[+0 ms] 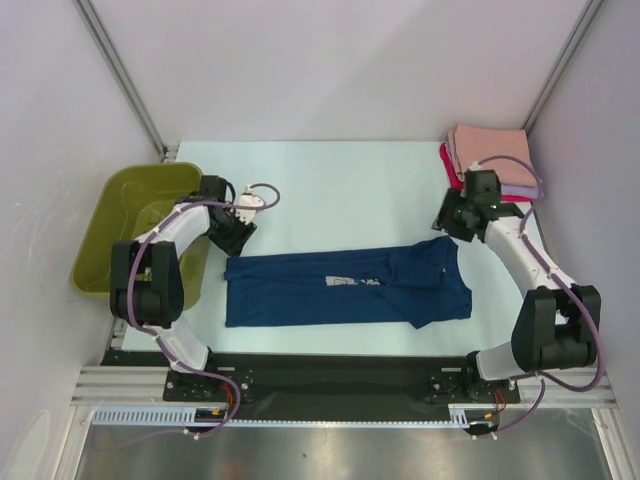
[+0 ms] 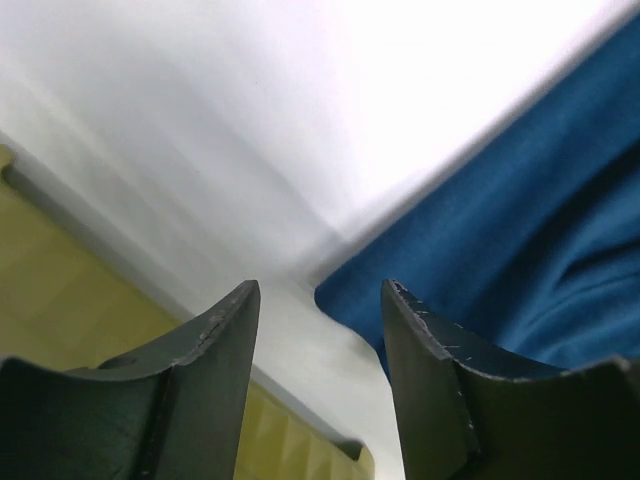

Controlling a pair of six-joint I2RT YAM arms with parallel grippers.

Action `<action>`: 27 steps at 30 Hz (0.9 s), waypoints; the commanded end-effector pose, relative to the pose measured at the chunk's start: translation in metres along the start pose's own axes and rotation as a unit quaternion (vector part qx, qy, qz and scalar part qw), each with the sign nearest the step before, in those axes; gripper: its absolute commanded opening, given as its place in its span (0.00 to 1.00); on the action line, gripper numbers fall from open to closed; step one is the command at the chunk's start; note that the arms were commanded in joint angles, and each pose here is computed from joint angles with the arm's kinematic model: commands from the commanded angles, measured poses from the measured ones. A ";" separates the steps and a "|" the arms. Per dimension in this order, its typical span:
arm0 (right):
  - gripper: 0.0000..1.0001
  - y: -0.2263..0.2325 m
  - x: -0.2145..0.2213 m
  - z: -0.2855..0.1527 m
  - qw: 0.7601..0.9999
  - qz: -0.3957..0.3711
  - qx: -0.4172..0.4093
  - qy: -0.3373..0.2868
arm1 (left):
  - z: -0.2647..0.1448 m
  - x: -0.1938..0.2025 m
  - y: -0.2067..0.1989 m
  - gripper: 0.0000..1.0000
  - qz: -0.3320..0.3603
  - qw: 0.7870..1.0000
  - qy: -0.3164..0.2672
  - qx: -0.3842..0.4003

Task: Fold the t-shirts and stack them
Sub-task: Fold the tshirt

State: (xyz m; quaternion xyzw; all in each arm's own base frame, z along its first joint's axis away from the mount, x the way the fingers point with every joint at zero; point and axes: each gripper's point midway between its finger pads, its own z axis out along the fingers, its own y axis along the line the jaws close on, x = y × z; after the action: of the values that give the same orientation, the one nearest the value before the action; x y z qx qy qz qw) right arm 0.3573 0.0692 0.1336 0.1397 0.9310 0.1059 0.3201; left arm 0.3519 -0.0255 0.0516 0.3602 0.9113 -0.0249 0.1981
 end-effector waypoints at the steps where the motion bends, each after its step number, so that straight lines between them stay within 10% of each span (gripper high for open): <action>1: 0.52 -0.029 0.006 0.017 0.999 0.033 0.011 0.024 | 0.006 -0.003 0.007 0.57 -0.015 1.000 0.005 -0.003; 13: 0.46 -0.076 0.024 0.086 0.994 0.077 0.039 0.074 | 0.045 0.031 -0.007 0.66 0.006 0.998 0.049 0.027; 15: 0.31 -0.072 0.028 0.093 0.993 0.083 0.025 0.080 | 0.047 0.032 -0.016 0.60 0.007 0.998 0.045 0.051; 20: 0.00 -0.077 0.031 0.089 0.992 0.096 0.034 0.077 | 0.044 0.020 -0.030 0.00 -0.001 0.996 0.014 0.091; 27: 0.00 -0.107 0.025 0.070 0.990 0.099 0.083 0.058 | 0.042 0.007 0.014 0.00 -0.074 0.997 -0.016 0.009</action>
State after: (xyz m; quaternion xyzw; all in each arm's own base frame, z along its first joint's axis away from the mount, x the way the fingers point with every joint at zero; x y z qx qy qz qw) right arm 0.3628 0.0049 0.0223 0.2411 0.9409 0.0958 0.2175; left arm 0.3403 -0.0325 0.0150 0.3327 0.9250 -0.0844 0.1627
